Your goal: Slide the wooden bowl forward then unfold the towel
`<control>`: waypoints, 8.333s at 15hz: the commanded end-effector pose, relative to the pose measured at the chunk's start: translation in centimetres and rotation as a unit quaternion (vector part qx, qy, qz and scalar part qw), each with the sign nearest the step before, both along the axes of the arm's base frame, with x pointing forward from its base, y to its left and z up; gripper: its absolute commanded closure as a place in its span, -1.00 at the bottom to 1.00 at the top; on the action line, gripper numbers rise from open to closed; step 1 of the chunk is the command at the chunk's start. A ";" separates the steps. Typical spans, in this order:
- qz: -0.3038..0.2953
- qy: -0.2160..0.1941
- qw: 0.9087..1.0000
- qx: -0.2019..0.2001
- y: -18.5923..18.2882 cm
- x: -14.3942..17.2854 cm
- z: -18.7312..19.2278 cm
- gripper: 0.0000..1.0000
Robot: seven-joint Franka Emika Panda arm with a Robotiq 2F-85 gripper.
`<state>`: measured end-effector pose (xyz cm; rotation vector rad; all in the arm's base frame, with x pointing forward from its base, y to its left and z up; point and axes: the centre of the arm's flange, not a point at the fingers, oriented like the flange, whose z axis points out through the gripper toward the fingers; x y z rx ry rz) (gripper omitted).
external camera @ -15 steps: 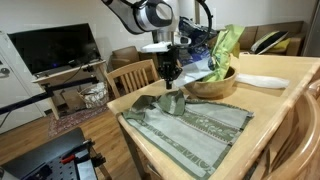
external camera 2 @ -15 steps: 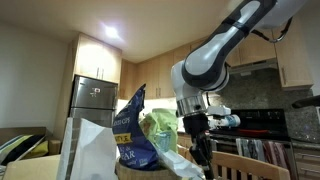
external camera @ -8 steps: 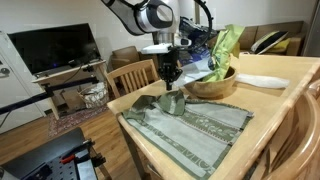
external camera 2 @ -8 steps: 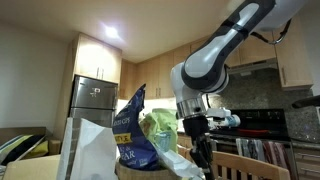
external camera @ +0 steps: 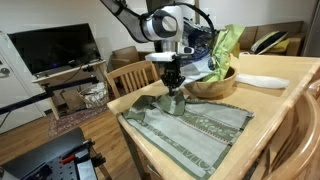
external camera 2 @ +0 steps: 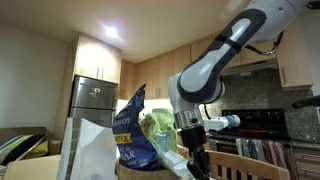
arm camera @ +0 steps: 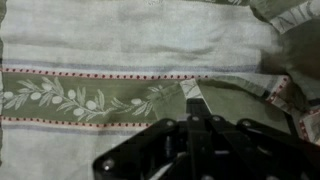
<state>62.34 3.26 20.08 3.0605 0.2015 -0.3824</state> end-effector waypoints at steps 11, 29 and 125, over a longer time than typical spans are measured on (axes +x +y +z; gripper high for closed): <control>-0.032 -0.135 0.990 -0.013 0.5 3.8 -2.5 1.00; -0.056 -0.174 0.983 -0.016 1.1 6.9 -0.5 1.00; -0.090 -0.202 0.971 -0.096 0.6 10.8 -4.0 1.00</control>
